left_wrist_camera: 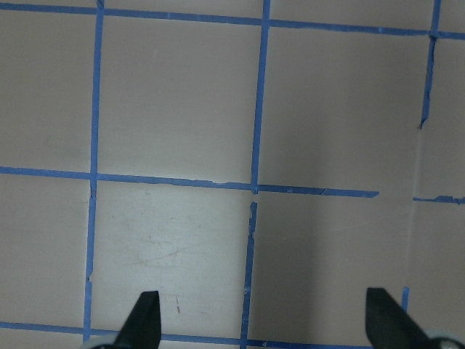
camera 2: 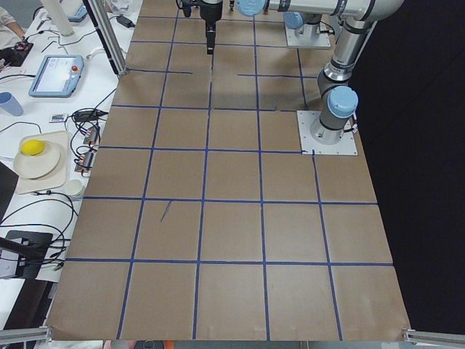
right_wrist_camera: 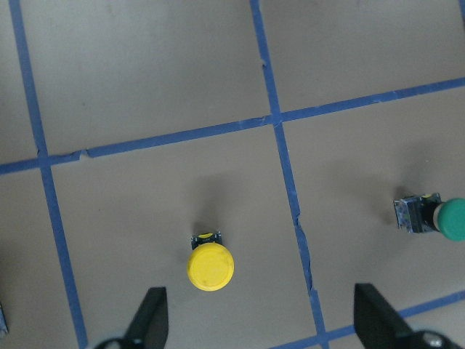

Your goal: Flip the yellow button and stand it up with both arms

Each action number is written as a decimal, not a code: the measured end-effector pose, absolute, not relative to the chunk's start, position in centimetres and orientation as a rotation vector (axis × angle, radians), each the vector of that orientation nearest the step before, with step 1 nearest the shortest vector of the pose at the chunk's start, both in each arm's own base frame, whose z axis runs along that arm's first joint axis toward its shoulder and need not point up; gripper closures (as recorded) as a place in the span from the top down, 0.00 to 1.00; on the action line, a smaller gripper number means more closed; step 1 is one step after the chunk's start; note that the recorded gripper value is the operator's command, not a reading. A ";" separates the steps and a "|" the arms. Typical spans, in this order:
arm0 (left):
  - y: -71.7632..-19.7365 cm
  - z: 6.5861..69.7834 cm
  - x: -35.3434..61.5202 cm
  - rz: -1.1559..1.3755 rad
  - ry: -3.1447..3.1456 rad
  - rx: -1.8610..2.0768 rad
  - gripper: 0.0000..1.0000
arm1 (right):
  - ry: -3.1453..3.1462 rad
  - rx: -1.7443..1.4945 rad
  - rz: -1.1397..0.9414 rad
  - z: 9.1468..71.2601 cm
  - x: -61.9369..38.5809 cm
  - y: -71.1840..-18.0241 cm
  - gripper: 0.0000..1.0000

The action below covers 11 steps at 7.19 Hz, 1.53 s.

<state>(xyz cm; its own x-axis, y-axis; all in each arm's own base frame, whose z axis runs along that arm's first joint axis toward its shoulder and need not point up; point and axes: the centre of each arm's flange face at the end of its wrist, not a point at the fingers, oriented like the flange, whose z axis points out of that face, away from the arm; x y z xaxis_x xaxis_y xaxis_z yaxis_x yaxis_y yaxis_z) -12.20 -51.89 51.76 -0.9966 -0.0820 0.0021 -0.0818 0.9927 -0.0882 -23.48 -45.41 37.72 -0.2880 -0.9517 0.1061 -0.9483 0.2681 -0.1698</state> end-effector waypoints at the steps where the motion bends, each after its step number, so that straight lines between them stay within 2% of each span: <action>1: -51.9 51.7 -12.2 -0.138 3.136 -0.129 1.00 | 2.639 -1.627 -0.303 38.6 -21.0 -46.4 0.93; 4: -51.9 51.7 -12.3 -0.136 3.142 -0.131 1.00 | 2.923 -0.936 -0.263 41.1 -9.1 -50.8 0.96; 7: -52.1 51.4 -12.2 -0.128 3.140 -0.133 1.00 | 3.002 -0.108 -0.096 41.1 4.0 -51.0 0.98; 9: -52.2 51.5 -12.2 -0.130 3.141 -0.133 1.00 | 3.076 0.139 -0.016 41.8 12.6 -48.5 0.99; 11: -52.0 51.7 -12.1 -0.136 3.138 -0.133 1.00 | 3.155 0.187 0.055 46.7 14.9 -44.0 0.99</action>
